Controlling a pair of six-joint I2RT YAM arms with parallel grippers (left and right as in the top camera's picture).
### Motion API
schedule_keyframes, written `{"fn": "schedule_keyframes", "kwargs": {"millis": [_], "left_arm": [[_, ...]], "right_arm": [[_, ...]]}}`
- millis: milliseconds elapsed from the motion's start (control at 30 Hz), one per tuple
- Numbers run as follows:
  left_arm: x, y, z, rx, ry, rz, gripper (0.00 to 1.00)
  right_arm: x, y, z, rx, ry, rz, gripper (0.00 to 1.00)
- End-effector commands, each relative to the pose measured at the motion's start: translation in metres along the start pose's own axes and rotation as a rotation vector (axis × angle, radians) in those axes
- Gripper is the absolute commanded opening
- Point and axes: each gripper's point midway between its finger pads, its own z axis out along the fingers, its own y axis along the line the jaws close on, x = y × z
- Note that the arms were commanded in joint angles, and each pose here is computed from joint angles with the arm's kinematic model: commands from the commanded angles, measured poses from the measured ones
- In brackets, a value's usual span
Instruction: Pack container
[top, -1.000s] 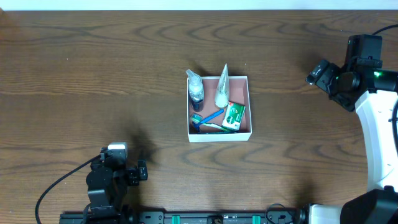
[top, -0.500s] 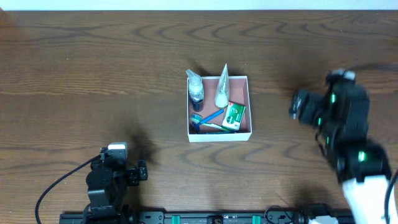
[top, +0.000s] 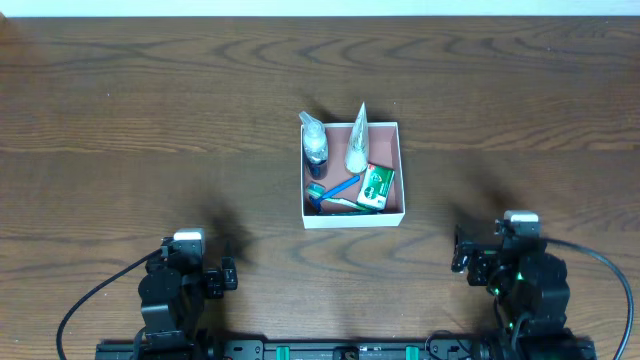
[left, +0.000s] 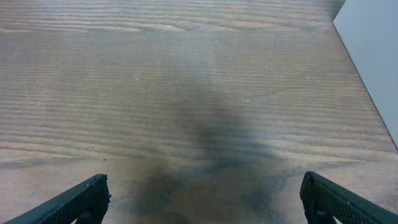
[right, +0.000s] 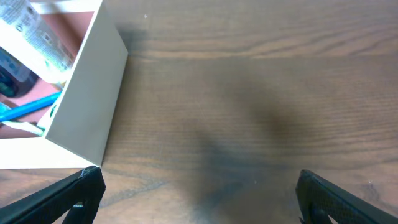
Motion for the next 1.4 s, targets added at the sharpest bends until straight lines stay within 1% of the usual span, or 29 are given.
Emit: {"fn": "schedule_keyframes", "kwargs": {"millis": [0, 267, 733, 1367], "left_arm": [[0.003, -0.002, 0.002, 0.013, 0.005, -0.017, 0.98], [0.003, -0.002, 0.002, 0.013, 0.005, -0.017, 0.98], [0.003, -0.002, 0.002, 0.013, 0.005, -0.017, 0.98], [0.003, -0.002, 0.002, 0.013, 0.005, -0.017, 0.98]], "right_arm": [[0.005, 0.003, 0.001, -0.021, -0.037, -0.024, 0.99], [0.009, 0.004, 0.002, -0.047, -0.118, -0.022, 0.99], [0.028, 0.002, 0.006, -0.037, -0.049, -0.024, 0.99], [0.028, 0.002, 0.006, -0.037, -0.049, -0.023, 0.99]]}}
